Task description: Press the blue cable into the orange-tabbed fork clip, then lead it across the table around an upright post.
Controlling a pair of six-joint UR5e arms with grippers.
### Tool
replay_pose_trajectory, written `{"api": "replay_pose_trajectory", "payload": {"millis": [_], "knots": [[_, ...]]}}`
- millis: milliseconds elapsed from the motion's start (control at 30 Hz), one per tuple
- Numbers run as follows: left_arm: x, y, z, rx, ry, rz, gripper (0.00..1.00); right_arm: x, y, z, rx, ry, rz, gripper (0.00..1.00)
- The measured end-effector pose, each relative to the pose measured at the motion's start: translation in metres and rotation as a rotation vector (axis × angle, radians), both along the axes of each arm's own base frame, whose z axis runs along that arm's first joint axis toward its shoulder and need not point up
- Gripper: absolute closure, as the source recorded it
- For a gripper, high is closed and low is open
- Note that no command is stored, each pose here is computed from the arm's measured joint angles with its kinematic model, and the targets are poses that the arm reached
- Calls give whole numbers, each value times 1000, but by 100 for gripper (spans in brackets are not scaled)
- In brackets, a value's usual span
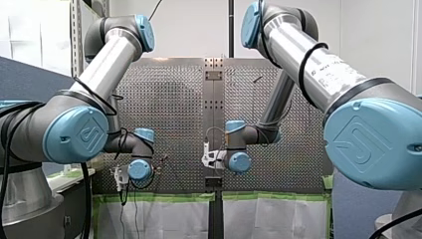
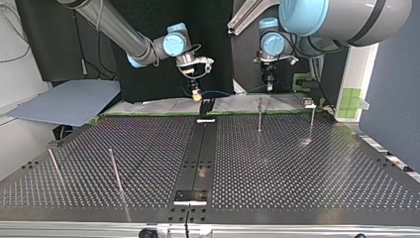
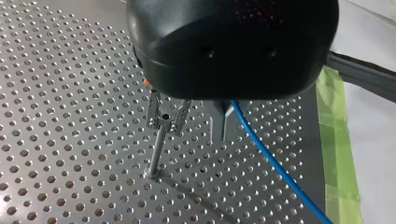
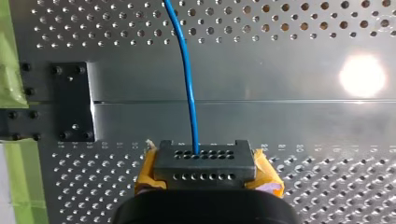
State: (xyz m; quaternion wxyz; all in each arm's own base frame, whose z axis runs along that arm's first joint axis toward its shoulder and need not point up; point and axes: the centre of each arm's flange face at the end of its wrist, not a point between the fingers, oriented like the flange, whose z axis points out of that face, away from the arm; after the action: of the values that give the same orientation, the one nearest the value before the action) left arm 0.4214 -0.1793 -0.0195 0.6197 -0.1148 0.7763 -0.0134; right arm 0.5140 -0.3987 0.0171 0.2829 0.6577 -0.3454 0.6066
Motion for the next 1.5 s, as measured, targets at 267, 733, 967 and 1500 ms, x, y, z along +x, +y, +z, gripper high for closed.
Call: {"api": "replay_pose_trajectory", "payload": {"millis": [267,733,967,1500], "knots": [[10,6,1,-24,7,20,100,1,-4,-24,21,14,-1,100],[29,15,6,-48,-12,43,100,13,-9,-43,27,18,11,100],[49,24,11,-57,-19,62,100,21,-19,-38,14,11,8,100],[59,33,11,-75,-23,69,100,19,-31,-35,9,13,-4,100]]}}
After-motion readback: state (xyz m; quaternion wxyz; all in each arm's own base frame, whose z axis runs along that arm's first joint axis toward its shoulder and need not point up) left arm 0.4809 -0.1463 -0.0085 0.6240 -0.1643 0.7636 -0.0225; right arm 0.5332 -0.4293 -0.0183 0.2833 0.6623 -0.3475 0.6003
